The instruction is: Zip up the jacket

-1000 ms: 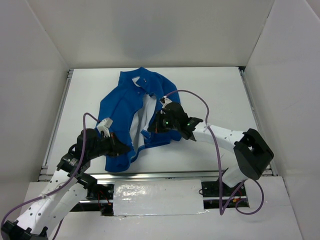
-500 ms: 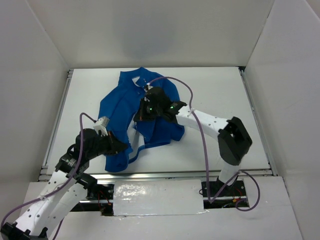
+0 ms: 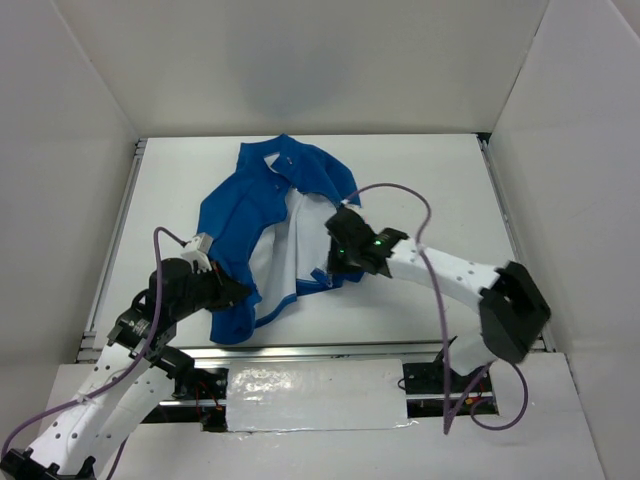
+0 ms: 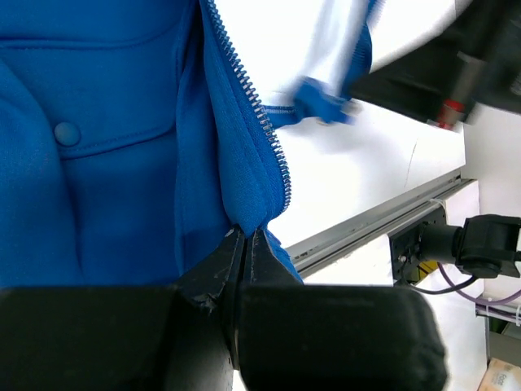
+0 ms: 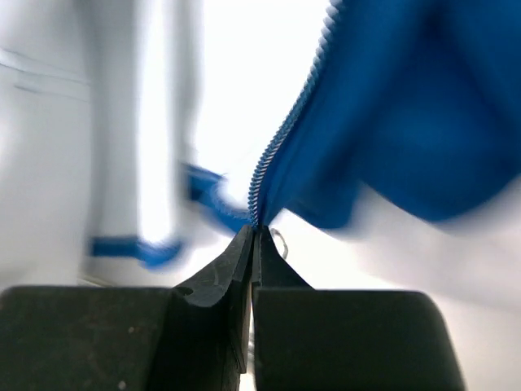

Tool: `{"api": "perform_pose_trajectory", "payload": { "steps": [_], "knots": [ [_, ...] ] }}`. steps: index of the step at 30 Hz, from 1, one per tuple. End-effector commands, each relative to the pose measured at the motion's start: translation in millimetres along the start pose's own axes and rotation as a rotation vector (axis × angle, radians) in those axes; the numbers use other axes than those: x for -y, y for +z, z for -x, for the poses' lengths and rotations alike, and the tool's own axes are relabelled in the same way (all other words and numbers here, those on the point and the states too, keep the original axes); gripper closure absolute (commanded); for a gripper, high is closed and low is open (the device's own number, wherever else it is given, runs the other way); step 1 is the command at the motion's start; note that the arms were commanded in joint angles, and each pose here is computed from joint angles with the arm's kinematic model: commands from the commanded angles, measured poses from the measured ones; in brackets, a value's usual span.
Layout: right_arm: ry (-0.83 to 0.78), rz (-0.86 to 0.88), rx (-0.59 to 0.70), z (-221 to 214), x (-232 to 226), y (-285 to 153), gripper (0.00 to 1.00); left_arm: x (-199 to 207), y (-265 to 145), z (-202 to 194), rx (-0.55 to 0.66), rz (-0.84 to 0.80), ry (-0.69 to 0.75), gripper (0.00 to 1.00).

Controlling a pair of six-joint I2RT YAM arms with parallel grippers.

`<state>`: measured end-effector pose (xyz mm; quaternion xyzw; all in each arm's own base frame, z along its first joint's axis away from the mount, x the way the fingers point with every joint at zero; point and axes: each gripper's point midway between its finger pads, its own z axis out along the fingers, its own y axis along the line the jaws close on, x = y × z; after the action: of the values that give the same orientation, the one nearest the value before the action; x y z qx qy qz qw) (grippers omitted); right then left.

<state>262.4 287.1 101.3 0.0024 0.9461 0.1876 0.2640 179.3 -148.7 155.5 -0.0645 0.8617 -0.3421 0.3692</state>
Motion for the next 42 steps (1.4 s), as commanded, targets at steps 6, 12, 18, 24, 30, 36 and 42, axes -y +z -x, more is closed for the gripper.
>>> {"api": "perform_pose_trajectory", "payload": {
  "steps": [6, 12, 18, 24, 30, 36, 42],
  "knots": [
    [0.229, -0.084, 0.293, 64.1, 130.7, -98.0, 1.00, 11.1, -5.2, 15.3, 0.062, -0.031, 0.016, 1.00],
    [0.153, -0.026, 0.312, 109.7, 123.4, -131.4, 1.00, 10.4, -7.4, 15.3, 0.067, -0.028, 0.015, 1.00],
    [-0.068, 0.192, 0.141, 76.8, 31.4, -106.8, 1.00, 8.2, -3.5, 12.9, 0.060, -0.026, 0.008, 1.00],
    [-0.203, 0.188, -0.089, 0.6, -18.3, -40.2, 1.00, 8.2, -2.3, 12.0, 0.048, -0.024, 0.012, 1.00],
    [-0.186, 0.052, -0.176, -37.9, -4.9, 12.4, 1.00, 8.4, -1.8, 10.4, 0.047, -0.033, 0.013, 1.00],
    [-0.175, 0.098, -0.085, -20.4, -15.6, -2.5, 0.50, 9.1, 0.2, 9.2, 0.039, -0.040, 0.014, 1.00],
    [-0.191, 0.123, -0.010, -2.4, -19.8, -24.6, 0.45, 9.4, 0.9, 6.5, 0.030, -0.049, 0.013, 1.00]
  ]
}}
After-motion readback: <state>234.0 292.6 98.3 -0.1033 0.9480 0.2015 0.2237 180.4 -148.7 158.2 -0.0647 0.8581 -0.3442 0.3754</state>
